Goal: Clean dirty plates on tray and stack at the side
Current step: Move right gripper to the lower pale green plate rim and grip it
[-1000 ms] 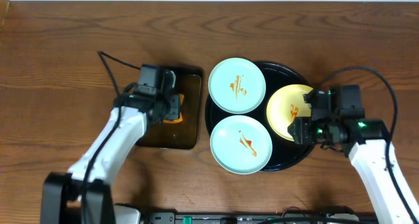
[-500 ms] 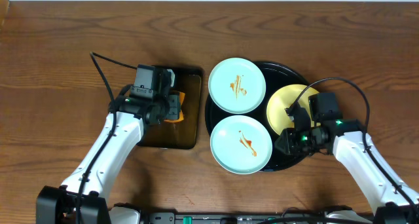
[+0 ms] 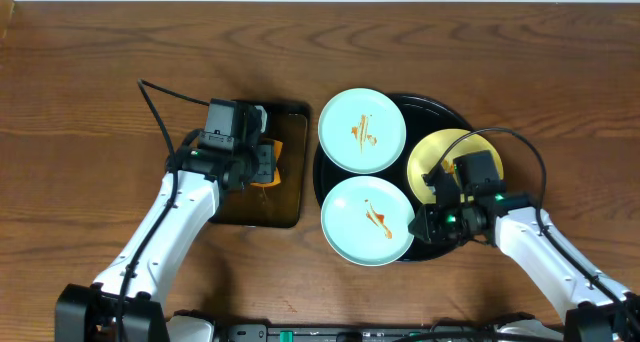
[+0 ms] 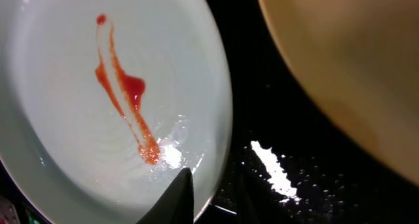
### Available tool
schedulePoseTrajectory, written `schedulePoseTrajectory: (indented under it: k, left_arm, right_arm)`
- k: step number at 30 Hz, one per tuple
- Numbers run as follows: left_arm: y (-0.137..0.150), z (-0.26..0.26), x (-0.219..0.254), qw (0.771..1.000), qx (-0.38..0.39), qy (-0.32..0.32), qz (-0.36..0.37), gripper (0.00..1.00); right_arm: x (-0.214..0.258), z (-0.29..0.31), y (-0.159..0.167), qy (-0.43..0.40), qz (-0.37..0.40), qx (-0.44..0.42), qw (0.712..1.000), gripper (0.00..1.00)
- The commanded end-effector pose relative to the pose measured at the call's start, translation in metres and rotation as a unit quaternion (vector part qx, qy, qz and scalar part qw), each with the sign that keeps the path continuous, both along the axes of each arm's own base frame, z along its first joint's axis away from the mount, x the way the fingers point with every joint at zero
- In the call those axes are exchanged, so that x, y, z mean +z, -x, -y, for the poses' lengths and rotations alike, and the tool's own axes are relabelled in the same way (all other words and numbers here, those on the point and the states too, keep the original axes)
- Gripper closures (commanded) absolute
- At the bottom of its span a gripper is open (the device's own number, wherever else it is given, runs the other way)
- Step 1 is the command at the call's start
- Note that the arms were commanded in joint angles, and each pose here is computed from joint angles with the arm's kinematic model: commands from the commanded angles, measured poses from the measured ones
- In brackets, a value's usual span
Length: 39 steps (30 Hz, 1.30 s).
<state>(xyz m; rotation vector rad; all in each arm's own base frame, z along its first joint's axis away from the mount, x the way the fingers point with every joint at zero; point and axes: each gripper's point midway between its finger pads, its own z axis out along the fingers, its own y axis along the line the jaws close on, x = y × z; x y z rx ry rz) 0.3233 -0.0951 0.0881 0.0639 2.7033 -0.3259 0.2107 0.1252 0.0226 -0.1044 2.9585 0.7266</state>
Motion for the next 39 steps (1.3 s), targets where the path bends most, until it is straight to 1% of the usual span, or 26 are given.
schedulePoseTrajectory:
  k: [1, 6, 9, 13, 15, 17, 18, 20, 25, 29, 35, 39]
  left_arm:
    - [-0.003, 0.002, 0.005, 1.0, -0.001, 0.005, 0.006, 0.93]
    - [-0.002, 0.002, 0.004, 1.0, -0.001, 0.004, 0.005, 0.93]
    - [-0.002, 0.002, 0.004, 1.0, -0.001, 0.004, 0.005, 0.92]
    - [-0.002, 0.002, 0.004, 1.0, -0.001, 0.004, 0.005, 0.93]
    - [-0.002, 0.002, 0.004, 1.0, -0.001, 0.004, 0.005, 0.93]
    - [-0.002, 0.002, 0.004, 1.0, 0.001, 0.005, 0.005, 0.93]
    - [-0.002, 0.002, 0.004, 1.0, 0.001, 0.005, 0.005, 0.93]
    - [-0.002, 0.002, 0.004, 1.0, 0.001, 0.005, 0.005, 0.93]
    - [-0.003, 0.002, 0.005, 1.0, 0.0, 0.005, 0.006, 0.93]
    - [-0.009, 0.003, 0.008, 1.0, 0.0, 0.008, 0.021, 0.93]
    - [-0.023, 0.006, 0.023, 0.998, 0.0, 0.017, 0.064, 0.93]
    - [-0.036, 0.009, 0.054, 0.992, 0.0, 0.03, 0.126, 0.92]
  right_arm:
    - [-0.008, 0.007, 0.004, 0.024, -0.019, -0.037, 0.999, 0.8]
    - [-0.014, 0.007, 0.005, 0.021, -0.026, -0.06, 0.998, 0.8]
    - [-0.015, 0.006, 0.002, 0.018, -0.019, -0.064, 0.998, 0.83]
    - [-0.015, 0.006, 0.0, 0.015, -0.015, -0.069, 0.997, 0.81]
    - [-0.015, 0.006, -0.001, 0.015, -0.012, -0.069, 0.997, 0.77]
    - [-0.016, 0.006, -0.001, 0.015, -0.012, -0.069, 0.997, 0.77]
    - [-0.016, 0.006, -0.001, 0.015, -0.013, -0.069, 0.997, 0.78]
    - [-0.016, 0.006, 0.0, 0.015, -0.014, -0.07, 0.997, 0.87]
    - [-0.017, 0.006, 0.0, 0.015, -0.016, -0.076, 0.997, 0.91]
    - [-0.016, 0.005, -0.002, 0.013, -0.013, -0.075, 0.997, 0.99]
    - [-0.016, 0.005, -0.005, 0.011, -0.006, -0.076, 0.997, 0.99]
    - [-0.015, 0.004, -0.008, 0.009, 0.002, -0.076, 0.997, 0.99]
